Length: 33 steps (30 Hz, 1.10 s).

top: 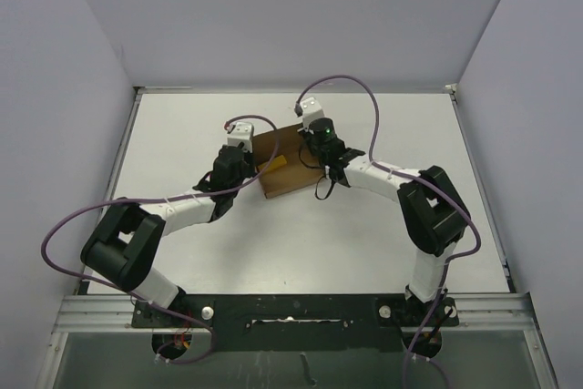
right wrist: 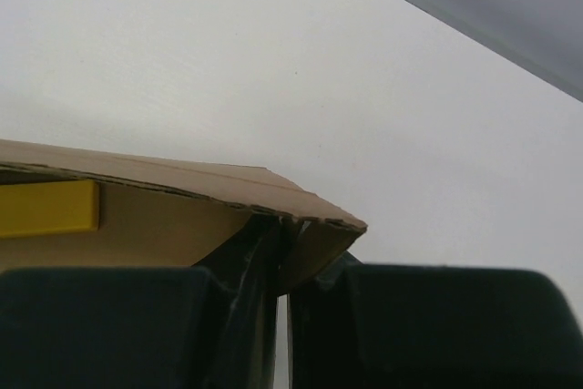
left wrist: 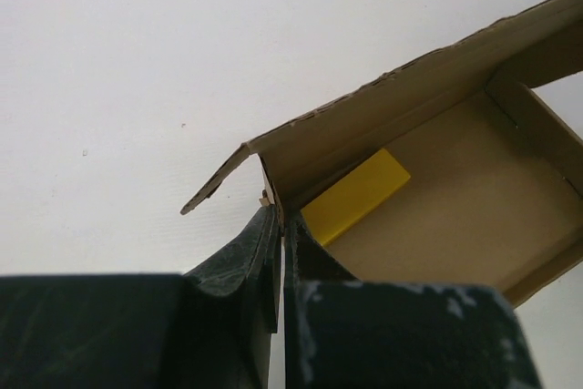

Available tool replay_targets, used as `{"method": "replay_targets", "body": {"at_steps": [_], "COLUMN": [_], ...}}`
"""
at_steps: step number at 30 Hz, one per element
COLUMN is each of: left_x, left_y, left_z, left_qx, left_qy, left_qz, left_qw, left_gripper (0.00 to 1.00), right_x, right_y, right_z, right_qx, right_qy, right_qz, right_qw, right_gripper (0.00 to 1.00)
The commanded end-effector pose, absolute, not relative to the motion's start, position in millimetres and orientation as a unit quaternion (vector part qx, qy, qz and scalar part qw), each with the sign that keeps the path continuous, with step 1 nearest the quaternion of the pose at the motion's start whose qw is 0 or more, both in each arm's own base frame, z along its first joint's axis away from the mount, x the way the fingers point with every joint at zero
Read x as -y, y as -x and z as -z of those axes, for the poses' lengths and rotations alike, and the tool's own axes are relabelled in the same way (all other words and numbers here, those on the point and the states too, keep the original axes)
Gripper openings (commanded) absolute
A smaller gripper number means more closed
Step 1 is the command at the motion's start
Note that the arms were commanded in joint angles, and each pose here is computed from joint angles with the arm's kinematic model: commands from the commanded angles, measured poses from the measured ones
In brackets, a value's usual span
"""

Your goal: Fold the paper box

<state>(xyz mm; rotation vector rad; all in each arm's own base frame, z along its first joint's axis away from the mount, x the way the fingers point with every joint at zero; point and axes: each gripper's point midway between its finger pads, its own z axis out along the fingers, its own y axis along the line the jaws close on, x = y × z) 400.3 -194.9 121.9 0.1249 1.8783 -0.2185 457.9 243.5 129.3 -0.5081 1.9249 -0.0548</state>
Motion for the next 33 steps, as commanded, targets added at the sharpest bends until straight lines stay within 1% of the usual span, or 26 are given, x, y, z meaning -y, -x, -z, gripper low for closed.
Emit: {"method": "replay_targets", "body": {"at_steps": [1, 6, 12, 16, 27, 33], "left_x": [234.6, 233.2, 233.7, 234.7, 236.0, 235.0], "left_y": [-399.7, -394.5, -389.2, -386.0, -379.5, -374.5], "left_z": [-156.3, -156.7, -150.8, -149.0, -145.2, -145.2], "left_qx": [-0.774, -0.774, -0.779, -0.78, -0.785, -0.786], "left_qy": [-0.087, -0.092, -0.097, -0.098, -0.108, -0.112], "left_qz": [0.181, 0.184, 0.189, 0.194, 0.199, 0.202], "left_qw": [0.601, 0.599, 0.59, 0.586, 0.577, 0.574], "left_gripper": [0.0, 0.0, 0.0, 0.0, 0.0, 0.0], "right_x": [-289.3, -292.0, -290.0, -286.4, -280.0, -275.7], "right_y": [-469.5, -457.9, -441.0, -435.5, -423.2, -415.9], "right_z": [-168.9, -163.3, -131.4, -119.4, -105.7, -114.0], "right_qx": [-0.754, -0.766, -0.797, -0.811, -0.835, -0.829], "right_qy": [0.261, 0.261, 0.249, 0.235, 0.192, 0.18], "right_qz": [-0.025, -0.061, -0.085, -0.087, -0.104, -0.107], "right_qw": [0.602, 0.585, 0.543, 0.529, 0.504, 0.518], "right_gripper": [0.0, 0.0, 0.0, 0.01, 0.04, 0.04]}}
